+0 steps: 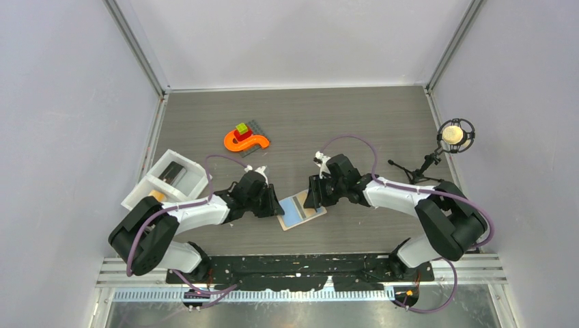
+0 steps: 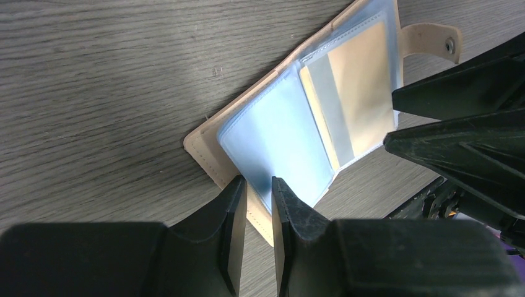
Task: Take the credit cards out of the card holder
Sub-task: Remove the credit card from the card holder.
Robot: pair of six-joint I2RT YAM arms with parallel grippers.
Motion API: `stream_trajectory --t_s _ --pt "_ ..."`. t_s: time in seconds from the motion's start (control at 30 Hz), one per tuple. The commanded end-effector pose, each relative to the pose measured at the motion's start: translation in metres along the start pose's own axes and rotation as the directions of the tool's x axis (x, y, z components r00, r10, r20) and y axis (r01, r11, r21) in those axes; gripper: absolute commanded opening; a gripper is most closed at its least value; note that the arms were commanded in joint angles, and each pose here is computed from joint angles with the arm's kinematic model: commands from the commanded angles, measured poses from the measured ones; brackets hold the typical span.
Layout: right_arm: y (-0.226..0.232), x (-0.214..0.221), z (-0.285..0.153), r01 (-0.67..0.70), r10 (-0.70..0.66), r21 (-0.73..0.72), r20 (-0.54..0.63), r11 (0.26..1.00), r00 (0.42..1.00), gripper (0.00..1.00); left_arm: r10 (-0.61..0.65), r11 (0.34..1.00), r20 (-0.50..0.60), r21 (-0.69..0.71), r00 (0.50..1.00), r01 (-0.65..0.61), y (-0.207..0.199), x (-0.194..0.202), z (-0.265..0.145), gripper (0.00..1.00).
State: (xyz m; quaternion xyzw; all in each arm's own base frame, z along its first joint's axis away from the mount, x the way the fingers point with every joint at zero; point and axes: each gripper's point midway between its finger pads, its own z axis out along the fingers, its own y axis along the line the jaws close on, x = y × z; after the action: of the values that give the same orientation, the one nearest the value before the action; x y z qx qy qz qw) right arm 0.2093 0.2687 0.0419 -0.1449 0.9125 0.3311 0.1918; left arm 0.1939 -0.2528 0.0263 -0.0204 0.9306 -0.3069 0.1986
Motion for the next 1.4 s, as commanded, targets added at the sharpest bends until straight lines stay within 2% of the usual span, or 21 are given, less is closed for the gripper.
stream_trajectory --t_s 0.0,0.37,0.7,0.87,1.2,1.37 --pt "0.045 -0.028 -0.016 0.04 -0.025 -0.159 0.09 0.986 0.996 0.48 0.021 1.0 0.015 0.002 1.0 -0.021 -0.005 -0.005 0.0 0.23" --pt "0.066 -0.021 -0.022 0.043 -0.024 -0.228 0.086 0.973 0.996 0.47 0.007 1.0 0.043 0.026 0.999 -0.008 -0.016 -0.012 -0.008 0.24" --pt "0.093 -0.009 -0.014 0.085 -0.071 -0.279 0.062 0.956 0.996 0.47 -0.016 1.0 0.108 0.027 0.994 0.013 -0.02 -0.02 -0.038 0.26" --pt "0.081 -0.014 -0.012 0.106 -0.087 -0.226 0.089 0.968 0.992 0.45 -0.026 0.998 0.11 0.06 0.994 0.019 -0.025 -0.02 -0.039 0.26" --pt "0.046 -0.017 0.007 0.054 -0.045 -0.138 0.069 0.989 0.997 0.33 -0.032 0.991 0.087 0.131 0.996 0.02 -0.033 -0.016 -0.019 0.21" --pt "0.039 -0.014 0.018 0.039 -0.032 -0.134 0.06 0.99 0.998 0.3 -0.031 0.995 0.069 0.101 0.997 0.024 -0.024 -0.012 -0.01 0.17"
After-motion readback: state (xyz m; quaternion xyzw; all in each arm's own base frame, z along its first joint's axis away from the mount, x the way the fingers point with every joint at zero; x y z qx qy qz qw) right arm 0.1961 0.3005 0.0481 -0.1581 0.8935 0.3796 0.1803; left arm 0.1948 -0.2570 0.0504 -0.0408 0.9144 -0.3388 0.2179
